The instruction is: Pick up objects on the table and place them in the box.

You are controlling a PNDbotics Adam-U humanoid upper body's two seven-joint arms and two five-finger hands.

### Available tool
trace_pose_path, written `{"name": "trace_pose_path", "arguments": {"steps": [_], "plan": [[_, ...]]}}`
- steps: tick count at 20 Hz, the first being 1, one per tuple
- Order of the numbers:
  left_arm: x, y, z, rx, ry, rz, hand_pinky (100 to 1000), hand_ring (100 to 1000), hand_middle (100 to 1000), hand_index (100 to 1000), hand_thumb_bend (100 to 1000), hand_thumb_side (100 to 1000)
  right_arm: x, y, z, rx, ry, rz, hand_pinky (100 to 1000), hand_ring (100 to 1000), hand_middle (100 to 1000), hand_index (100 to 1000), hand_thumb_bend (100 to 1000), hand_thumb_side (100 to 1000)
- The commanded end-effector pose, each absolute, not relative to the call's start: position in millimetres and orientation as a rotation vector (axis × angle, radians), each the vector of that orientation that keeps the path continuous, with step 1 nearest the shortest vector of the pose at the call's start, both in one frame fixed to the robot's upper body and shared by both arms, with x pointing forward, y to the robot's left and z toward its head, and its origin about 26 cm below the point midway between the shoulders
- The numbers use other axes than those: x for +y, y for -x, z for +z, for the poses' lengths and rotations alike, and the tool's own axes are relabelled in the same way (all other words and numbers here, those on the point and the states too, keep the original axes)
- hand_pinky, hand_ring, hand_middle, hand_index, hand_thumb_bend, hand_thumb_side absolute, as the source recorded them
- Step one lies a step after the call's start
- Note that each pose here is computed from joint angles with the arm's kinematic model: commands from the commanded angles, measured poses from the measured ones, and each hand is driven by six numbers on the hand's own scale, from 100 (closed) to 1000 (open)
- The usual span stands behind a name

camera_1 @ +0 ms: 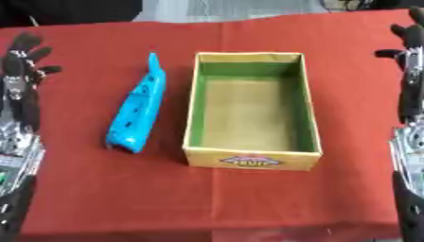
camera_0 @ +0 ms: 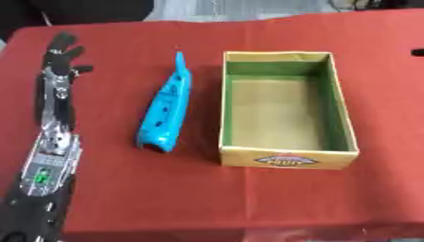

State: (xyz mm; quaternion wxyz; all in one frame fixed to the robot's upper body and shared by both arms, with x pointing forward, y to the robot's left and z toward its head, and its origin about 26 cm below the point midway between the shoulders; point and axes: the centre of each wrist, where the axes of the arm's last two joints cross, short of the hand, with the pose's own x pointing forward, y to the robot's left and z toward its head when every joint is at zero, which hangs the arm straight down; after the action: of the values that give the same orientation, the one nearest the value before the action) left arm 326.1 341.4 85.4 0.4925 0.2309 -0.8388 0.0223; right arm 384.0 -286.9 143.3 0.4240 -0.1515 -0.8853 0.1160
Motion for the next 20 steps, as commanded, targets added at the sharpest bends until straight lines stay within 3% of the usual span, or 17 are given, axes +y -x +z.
{"name": "trace_pose_path", "arguments": {"steps": [1, 2, 3, 4, 8, 20], "plan": [[350, -327, 98, -2.021, -0.642, 0.000, 690, 817, 842, 949, 1000, 955, -295, -382, 154, -2.236, 0.408, 0.306, 663, 901, 1000, 1000, 411, 1000], [355, -327, 99, -1.977, -0.706, -0.046, 685, 817, 844, 949, 1000, 959, -296, -382, 153, -2.233, 0.412, 0.307, 663, 901, 1000, 1000, 411, 1000], [362, -327, 103, -1.908, -0.798, -0.120, 767, 838, 835, 928, 1000, 872, -297, -381, 152, -2.228, 0.416, 0.309, 662, 901, 1000, 1000, 411, 1000], [370, -327, 109, -1.814, -0.918, -0.218, 806, 847, 834, 914, 1000, 861, -298, -381, 151, -2.224, 0.419, 0.310, 662, 901, 1000, 1000, 418, 1000], [368, -329, 133, -1.474, -1.285, -0.488, 825, 840, 825, 896, 1000, 815, -299, -381, 148, -2.213, 0.420, 0.315, 662, 901, 1000, 1000, 411, 1000], [351, -325, 156, -1.319, -1.364, -0.576, 837, 837, 825, 883, 1000, 832, -298, -381, 147, -2.212, 0.410, 0.325, 664, 903, 1000, 1000, 410, 1000]]}}
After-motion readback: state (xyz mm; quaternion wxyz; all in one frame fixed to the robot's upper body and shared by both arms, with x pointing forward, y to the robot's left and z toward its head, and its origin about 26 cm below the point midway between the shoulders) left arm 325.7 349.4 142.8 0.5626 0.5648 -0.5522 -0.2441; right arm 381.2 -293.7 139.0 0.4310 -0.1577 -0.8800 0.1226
